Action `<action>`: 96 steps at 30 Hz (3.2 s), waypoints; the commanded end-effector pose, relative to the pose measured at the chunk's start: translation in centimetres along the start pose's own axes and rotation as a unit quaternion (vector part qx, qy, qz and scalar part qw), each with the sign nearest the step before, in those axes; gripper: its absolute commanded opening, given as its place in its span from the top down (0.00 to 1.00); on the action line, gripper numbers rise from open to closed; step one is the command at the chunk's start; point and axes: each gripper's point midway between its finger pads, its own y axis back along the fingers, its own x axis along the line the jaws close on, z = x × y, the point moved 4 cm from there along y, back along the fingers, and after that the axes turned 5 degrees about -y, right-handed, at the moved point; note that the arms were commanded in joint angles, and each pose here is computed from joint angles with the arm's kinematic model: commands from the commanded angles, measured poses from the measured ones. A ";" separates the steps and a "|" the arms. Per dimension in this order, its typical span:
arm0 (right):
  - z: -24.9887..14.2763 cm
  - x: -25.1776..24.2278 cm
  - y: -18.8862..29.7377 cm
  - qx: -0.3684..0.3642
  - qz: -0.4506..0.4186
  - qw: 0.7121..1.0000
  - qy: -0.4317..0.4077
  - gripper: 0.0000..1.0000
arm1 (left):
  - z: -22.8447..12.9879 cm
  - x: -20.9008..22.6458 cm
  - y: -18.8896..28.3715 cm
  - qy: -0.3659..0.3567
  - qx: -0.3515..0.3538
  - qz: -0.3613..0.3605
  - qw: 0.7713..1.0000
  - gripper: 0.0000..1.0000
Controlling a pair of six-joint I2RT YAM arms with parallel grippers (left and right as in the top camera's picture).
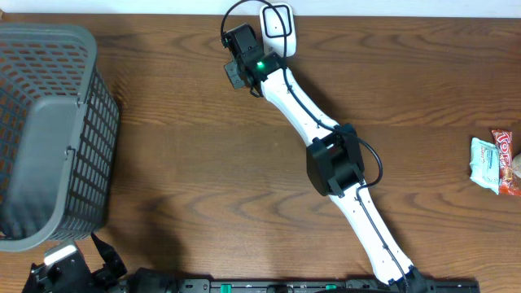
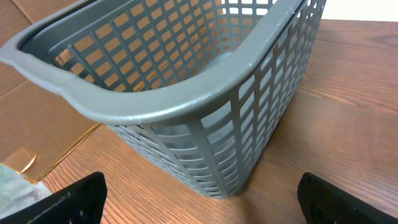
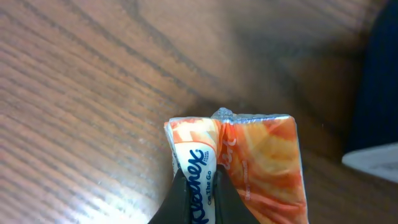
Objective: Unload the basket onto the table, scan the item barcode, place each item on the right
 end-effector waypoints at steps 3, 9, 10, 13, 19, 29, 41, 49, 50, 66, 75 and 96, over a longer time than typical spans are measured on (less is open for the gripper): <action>0.6 1.0 4.4 0.027 0.014 0.999 -0.025 0.99 | 0.0 0.2 0.1 -0.003 -0.003 0.004 1.000 0.02; 0.8 -0.7 12.4 0.079 -0.001 0.996 -0.043 0.99 | 0.0 0.2 0.1 -0.003 -0.003 0.004 1.000 0.02; 0.6 -1.3 13.7 0.091 -0.007 0.995 -0.045 0.99 | 0.0 0.2 0.1 -0.003 -0.003 0.004 1.000 0.02; -0.6 -4.2 17.9 0.139 -0.034 0.988 -0.061 0.99 | 0.0 0.2 0.1 -0.003 -0.003 0.004 1.000 0.02; -3.8 -13.4 24.9 0.219 -0.162 0.950 -0.151 0.99 | 0.0 0.2 0.1 -0.003 -0.002 0.004 1.000 0.02; -7.8 -31.5 28.2 0.221 -0.284 0.874 -0.326 0.99 | 0.0 0.2 0.1 -0.003 -0.003 0.004 1.000 0.02; -19.5 -47.6 28.6 0.247 -0.355 0.766 -0.476 0.99 | 0.0 0.2 0.1 -0.003 -0.002 0.004 1.000 0.02; -23.8 -51.7 25.1 0.207 -0.344 0.753 -0.521 0.68 | 0.0 0.2 0.1 -0.003 -0.003 0.004 1.000 0.02; -23.6 -51.8 25.0 0.201 -0.341 0.756 -0.522 0.42 | 0.0 0.2 0.1 -0.003 -0.002 0.004 1.000 0.02; -7.2 -41.8 38.9 -0.015 -0.239 0.852 -0.465 0.01 | 0.0 0.2 0.1 -0.003 -0.002 0.004 1.000 0.02; -3.8 -28.3 54.3 -0.157 -0.180 0.891 -0.386 0.01 | 0.0 0.2 0.1 -0.003 -0.002 0.004 1.000 0.02; -15.2 -14.0 74.9 -0.403 -0.175 0.841 -0.315 0.01 | 0.0 0.2 0.1 -0.003 -0.002 0.004 1.000 0.02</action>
